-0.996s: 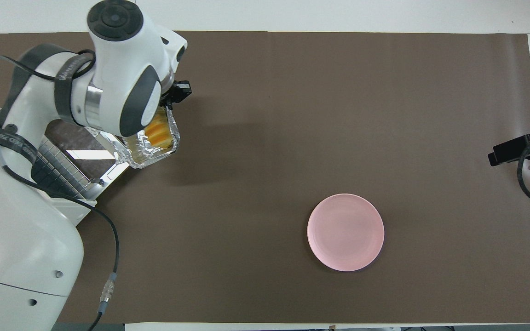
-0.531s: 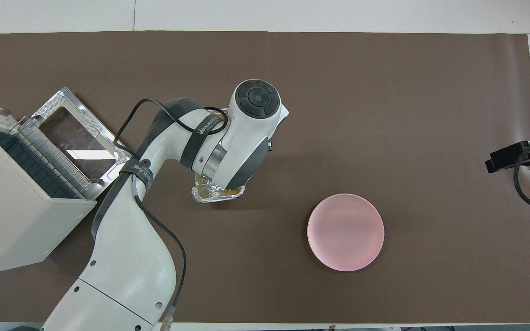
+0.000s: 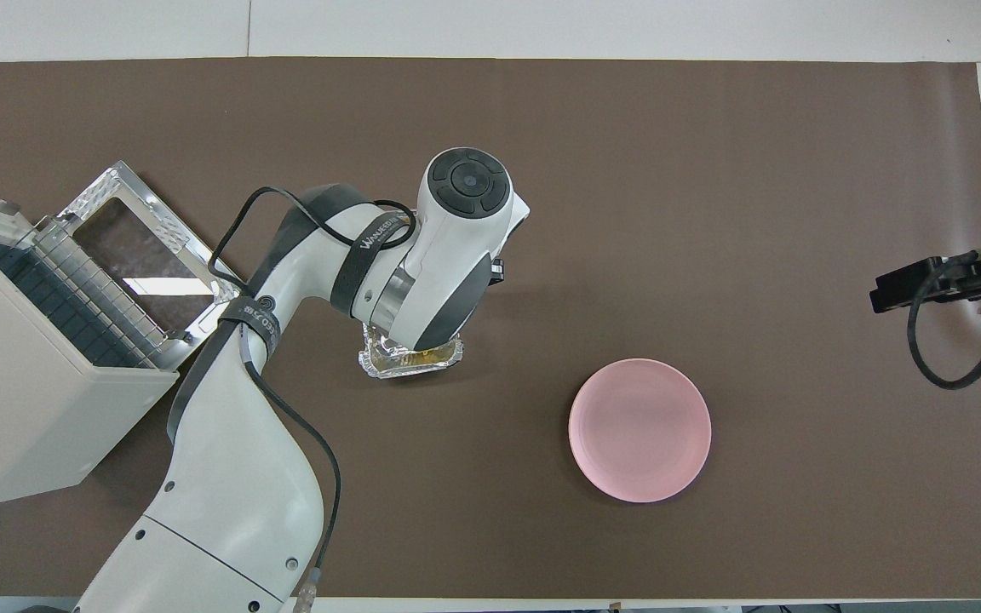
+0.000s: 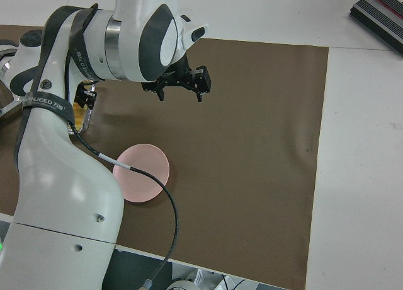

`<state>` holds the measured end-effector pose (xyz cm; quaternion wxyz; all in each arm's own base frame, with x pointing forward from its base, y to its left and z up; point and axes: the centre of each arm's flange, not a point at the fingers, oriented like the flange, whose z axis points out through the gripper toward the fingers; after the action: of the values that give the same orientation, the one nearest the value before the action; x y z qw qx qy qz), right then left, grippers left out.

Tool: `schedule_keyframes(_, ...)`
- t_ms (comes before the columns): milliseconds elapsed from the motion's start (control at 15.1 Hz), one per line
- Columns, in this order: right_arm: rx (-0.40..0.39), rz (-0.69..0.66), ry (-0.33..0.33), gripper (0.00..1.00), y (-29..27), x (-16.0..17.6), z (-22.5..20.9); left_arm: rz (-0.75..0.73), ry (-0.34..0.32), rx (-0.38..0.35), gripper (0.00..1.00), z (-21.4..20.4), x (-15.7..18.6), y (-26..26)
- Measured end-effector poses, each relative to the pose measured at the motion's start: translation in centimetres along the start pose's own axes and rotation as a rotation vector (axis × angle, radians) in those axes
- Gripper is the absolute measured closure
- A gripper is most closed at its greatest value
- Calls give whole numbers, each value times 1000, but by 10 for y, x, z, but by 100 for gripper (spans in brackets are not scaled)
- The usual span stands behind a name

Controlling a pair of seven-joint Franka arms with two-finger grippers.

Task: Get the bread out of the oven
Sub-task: 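Set the tray on the table with the left gripper while the right gripper approaches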

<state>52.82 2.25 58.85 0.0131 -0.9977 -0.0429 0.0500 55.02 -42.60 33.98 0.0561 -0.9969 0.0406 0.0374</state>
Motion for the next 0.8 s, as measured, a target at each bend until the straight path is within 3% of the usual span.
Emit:
schedule_keyframes(66, -2, 3, -2, 0, -12, -1, 3, 1, 2, -1, 42, -1, 0, 1)
schedule_keyframes(332, -7, 32, 21, 0, -50, 2, 17, -20, 28, -9, 1, -23, 9, -8)
schedule_keyframes(531, -9, 48, 27, 0, -75, 3, 28, -131, 91, -57, 0, -82, 41, -81)
schedule_keyframes(797, 34, 89, 53, 0, -113, 18, 55, -222, 75, -89, 0, -174, 43, -253)
